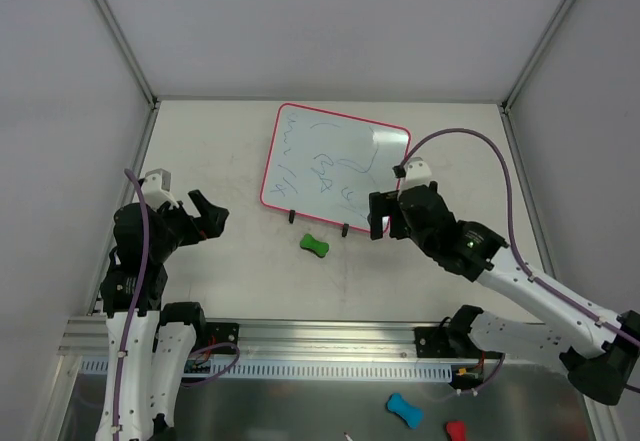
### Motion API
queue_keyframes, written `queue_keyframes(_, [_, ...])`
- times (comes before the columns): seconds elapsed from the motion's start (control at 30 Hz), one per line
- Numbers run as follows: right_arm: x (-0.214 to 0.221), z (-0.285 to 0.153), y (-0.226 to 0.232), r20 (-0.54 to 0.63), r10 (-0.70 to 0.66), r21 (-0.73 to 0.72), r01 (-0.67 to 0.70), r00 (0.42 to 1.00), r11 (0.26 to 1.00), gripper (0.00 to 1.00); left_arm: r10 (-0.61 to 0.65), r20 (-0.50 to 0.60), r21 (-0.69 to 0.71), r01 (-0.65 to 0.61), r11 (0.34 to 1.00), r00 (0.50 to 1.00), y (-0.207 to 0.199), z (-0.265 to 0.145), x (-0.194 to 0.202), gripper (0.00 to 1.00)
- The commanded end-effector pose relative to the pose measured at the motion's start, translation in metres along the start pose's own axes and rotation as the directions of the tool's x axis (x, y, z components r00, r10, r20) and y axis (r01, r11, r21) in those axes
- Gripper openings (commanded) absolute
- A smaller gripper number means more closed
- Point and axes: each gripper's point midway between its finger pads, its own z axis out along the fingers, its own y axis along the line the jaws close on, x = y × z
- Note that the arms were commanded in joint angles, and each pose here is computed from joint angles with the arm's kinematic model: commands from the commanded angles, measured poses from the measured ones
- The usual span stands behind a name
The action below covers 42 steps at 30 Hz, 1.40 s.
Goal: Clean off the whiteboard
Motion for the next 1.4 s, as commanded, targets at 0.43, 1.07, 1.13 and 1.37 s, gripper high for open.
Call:
queue_keyframes(0.43, [-0.032, -0.002, -0.035, 0.036, 0.239, -0.26, -0.222, 0.97, 0.94, 0.99, 0.072, 0.048, 0.139, -0.078, 0.987, 0.996, -0.026, -0.012, -0.006, 0.99])
queue_keyframes(1.07, [-0.102, 0.065, -0.128, 0.258, 0.556, -0.417, -0.428, 0.79, 0.802, 0.97, 0.05, 0.022, 0.153, -0.053, 0.987, 0.998, -0.026, -0.007, 0.0, 0.99])
queue_keyframes(1.13, [-0.107, 0.07, -0.132, 0.295, 0.537, -0.423, -0.396, 0.79, 0.815, 0.97, 0.06, 0.025, 0.17, -0.063, 0.983, 0.998, -0.029, -0.008, 0.001, 0.99])
queue_keyframes(1.37, [-0.113, 0.093, -0.129, 0.282, 0.524, -0.509, -0.338, 0.803, 0.791, 0.94, 0.018, 0.058, 0.116, -0.025, 0.993, 0.998, -0.022, -0.008, -0.006, 0.99])
